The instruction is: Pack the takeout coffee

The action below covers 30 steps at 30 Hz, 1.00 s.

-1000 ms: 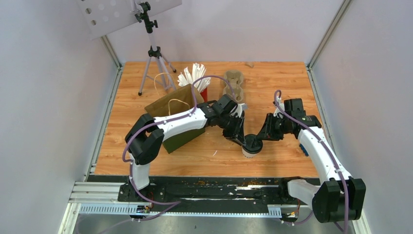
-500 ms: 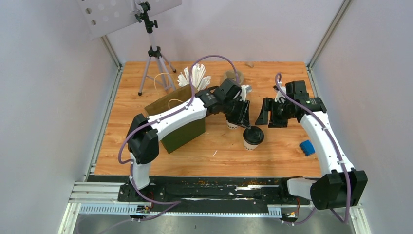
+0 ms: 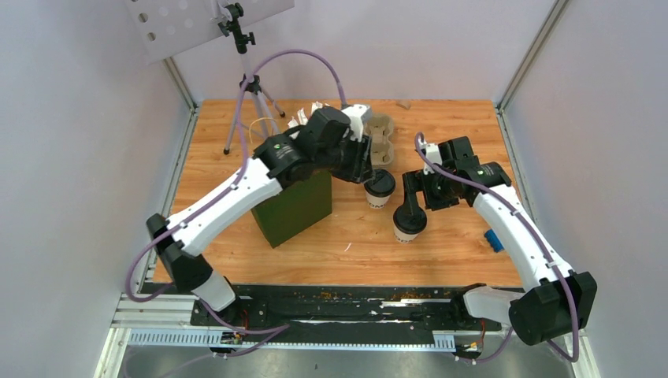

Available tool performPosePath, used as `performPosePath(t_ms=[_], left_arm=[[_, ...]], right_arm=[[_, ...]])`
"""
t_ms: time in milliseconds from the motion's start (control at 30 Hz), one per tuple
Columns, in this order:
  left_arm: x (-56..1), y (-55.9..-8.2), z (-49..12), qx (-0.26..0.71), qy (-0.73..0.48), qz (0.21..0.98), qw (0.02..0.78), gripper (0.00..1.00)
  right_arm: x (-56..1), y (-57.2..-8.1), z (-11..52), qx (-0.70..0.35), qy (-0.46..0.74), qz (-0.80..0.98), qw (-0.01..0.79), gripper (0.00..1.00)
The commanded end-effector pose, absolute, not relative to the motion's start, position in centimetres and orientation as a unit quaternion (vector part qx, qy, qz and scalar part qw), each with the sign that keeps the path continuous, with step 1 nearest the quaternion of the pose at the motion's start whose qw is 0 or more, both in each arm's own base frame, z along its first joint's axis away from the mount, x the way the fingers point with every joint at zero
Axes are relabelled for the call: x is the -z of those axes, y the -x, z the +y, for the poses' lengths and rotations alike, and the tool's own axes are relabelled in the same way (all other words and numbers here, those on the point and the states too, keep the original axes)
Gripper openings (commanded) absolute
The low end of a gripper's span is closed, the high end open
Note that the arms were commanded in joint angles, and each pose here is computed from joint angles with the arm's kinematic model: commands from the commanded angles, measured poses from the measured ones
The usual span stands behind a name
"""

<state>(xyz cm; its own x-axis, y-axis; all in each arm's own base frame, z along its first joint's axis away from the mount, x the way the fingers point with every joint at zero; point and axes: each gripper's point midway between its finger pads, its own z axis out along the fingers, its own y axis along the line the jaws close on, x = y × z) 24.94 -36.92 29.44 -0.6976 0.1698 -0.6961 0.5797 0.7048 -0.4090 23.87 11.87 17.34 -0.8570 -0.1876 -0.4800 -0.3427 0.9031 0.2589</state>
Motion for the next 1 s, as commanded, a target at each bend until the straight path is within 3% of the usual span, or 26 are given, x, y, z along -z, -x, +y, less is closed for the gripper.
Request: performPosePath(t_ms=[0, 967], left_arm=[[-32.9, -25.5, -32.4, 0.274, -0.198, 0.854, 0.396, 0.47], [-32.1, -23.3, -28.9, 0.268, -0.182, 0.858, 0.398, 0.47]], right_arm=[[-17.4, -24.9, 11.4, -0.133, 0.205, 0.933, 0.263, 0.87], [-14.1, -25.0, 13.1, -0.108, 0.263, 0.935, 0.21, 0.93]])
